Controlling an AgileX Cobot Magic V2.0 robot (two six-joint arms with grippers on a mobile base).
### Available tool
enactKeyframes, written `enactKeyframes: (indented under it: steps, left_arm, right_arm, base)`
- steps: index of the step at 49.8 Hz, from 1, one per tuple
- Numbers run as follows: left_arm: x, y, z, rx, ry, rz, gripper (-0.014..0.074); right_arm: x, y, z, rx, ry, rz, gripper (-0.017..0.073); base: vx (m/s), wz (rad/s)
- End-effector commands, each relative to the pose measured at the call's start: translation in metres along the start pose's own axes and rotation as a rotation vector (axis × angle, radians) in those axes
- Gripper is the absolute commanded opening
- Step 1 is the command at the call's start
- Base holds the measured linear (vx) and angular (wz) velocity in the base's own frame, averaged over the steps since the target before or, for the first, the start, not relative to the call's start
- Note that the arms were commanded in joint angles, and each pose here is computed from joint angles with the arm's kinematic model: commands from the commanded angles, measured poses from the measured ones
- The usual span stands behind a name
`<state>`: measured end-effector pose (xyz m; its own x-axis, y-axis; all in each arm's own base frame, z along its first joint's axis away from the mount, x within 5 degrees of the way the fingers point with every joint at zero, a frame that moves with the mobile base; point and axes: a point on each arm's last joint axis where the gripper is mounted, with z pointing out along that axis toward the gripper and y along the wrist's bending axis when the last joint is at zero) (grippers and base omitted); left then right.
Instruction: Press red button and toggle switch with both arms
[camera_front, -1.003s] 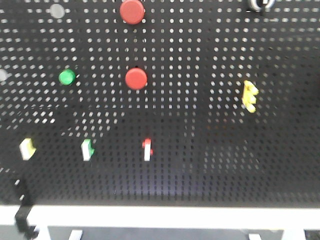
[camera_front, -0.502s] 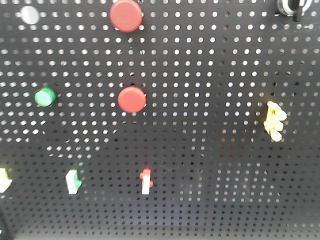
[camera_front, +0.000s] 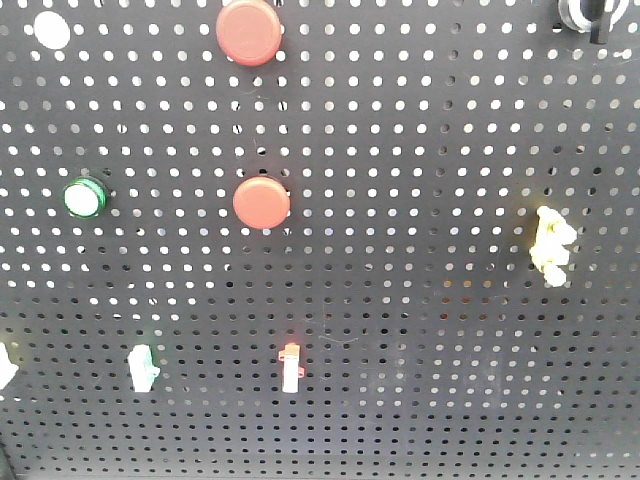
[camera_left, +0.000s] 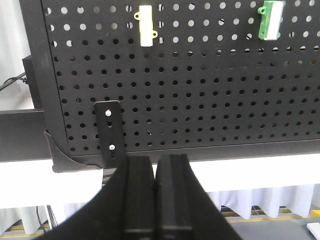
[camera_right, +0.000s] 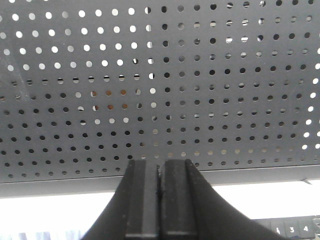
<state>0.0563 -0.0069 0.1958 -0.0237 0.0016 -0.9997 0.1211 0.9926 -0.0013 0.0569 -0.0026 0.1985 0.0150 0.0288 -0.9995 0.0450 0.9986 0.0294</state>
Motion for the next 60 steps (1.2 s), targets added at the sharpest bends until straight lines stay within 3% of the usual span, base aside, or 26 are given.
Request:
enactKeyframes:
  steps: [1,9,14,16,20,28,38,48,60]
  left_arm:
    - [0.003,0.000,0.000,0.000,-0.065,-0.011,0.0001]
    - [0.001,0.000,0.000,0.000,-0.083,-0.009,0.0001]
    - [-0.013,0.000,-0.002,0.000,-0.208,-0.027,0.0001]
    - [-0.022,0.000,-0.004,0.006,-0.268,-0.064,0.0001]
    - [-0.049,0.000,-0.011,0.019,-0.375,-0.116,0.0001]
    - [-0.107,0.000,-0.025,0.024,-0.426,-0.113,0.0001]
    - [-0.205,0.000,-0.017,0.023,-0.408,-0.104,0.0001]
    - [-0.270,-0.001,0.016,0.024,-0.386,-0.105,0.0001]
    - [-0.279,-0.001,0.030,0.027,-0.338,-0.134,0.0001]
  right_arm:
    - [-0.004,0.000,-0.001,0.006,-0.083,-0.019,-0.0003]
    - [-0.009,0.000,-0.002,0.005,-0.128,-0.020,-0.0003]
    - [-0.022,0.000,-0.004,0.001,-0.263,0.003,-0.0003]
    - [-0.033,0.000,-0.007,-0.004,-0.325,0.016,-0.0003]
    - [-0.058,0.002,-0.013,-0.005,-0.376,-0.022,-0.0003]
    - [-0.126,0.004,-0.025,0.016,-0.379,-0.123,-0.0003]
    - [-0.225,0.005,-0.024,0.034,-0.399,-0.122,-0.0003]
    - [-0.278,0.007,0.001,0.020,-0.415,-0.071,-0.0003]
    - [-0.278,0.009,0.010,-0.032,-0.377,0.097,-0.0003]
  base:
    - [0.00,0.00]
    - [0.00,0.00]
    - [0.00,0.00]
    - [0.00,0.00]
    - [0.00,0.00]
    - [0.00,0.00]
    - [0.00,0.00]
    - [0.00,0.00]
    - [0.00,0.00]
